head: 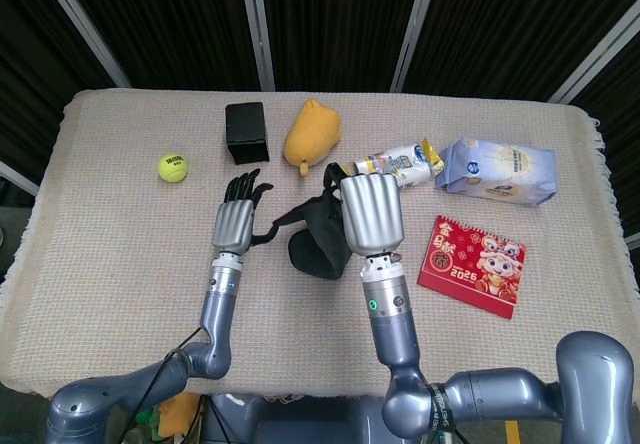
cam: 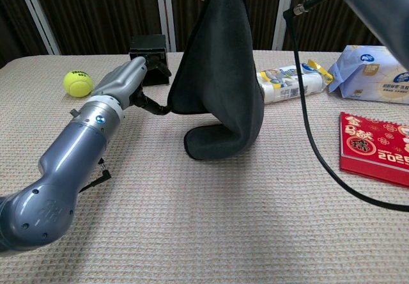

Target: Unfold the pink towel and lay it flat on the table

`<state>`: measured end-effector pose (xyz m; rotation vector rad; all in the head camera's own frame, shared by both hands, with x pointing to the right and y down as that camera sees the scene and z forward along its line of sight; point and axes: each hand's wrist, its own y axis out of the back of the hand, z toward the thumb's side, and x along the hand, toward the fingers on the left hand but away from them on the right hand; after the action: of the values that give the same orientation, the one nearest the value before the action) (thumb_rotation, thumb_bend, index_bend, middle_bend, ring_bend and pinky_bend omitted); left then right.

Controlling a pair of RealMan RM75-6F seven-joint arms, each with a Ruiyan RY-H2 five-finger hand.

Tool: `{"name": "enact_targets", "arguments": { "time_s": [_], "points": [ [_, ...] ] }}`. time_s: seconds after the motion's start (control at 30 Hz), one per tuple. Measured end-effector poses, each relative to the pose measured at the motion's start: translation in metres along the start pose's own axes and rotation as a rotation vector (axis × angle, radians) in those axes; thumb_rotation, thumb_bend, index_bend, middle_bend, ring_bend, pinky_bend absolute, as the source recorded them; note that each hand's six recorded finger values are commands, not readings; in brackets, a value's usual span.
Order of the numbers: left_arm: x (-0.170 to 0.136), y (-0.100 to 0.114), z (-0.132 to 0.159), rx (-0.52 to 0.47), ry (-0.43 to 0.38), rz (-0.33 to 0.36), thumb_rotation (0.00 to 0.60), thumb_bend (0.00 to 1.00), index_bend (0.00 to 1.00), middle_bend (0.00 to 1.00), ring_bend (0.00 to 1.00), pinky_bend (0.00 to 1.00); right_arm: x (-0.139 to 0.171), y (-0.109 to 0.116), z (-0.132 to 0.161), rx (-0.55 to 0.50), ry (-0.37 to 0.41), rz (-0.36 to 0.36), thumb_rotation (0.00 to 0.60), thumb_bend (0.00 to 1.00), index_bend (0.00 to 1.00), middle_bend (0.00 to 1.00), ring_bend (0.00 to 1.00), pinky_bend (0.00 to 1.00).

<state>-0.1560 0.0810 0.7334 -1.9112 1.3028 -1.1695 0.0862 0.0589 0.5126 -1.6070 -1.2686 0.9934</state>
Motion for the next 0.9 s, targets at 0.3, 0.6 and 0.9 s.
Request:
{"name": "enact_targets", "arguments": {
  "time_s": [0.3, 0.6, 0.9],
  "points": [
    [0.006, -0.001, 0.011, -0.012, -0.003, -0.009, 0.600, 0.25, 0.41, 0.06, 0.00, 0.00, -0.002, -0.001, -0.005, -0.007, -0.010, 0.004, 0.600, 0.59, 0.71, 0.90, 0.98, 0.87],
    [0.010, -0.001, 0.017, -0.014, 0.012, -0.015, 0.600, 0.29, 0.41, 0.07, 0.00, 0.00, -0.001, 0.000, -0.008, -0.021, -0.015, 0.009, 0.600, 0.59, 0.71, 0.90, 0.98, 0.87],
    [0.013, -0.008, 0.024, -0.022, 0.026, -0.033, 0.600, 0.34, 0.43, 0.08, 0.00, 0.00, 0.001, 0.003, -0.005, -0.034, -0.006, 0.018, 0.600, 0.59, 0.71, 0.90, 0.98, 0.87]
  ]
}}
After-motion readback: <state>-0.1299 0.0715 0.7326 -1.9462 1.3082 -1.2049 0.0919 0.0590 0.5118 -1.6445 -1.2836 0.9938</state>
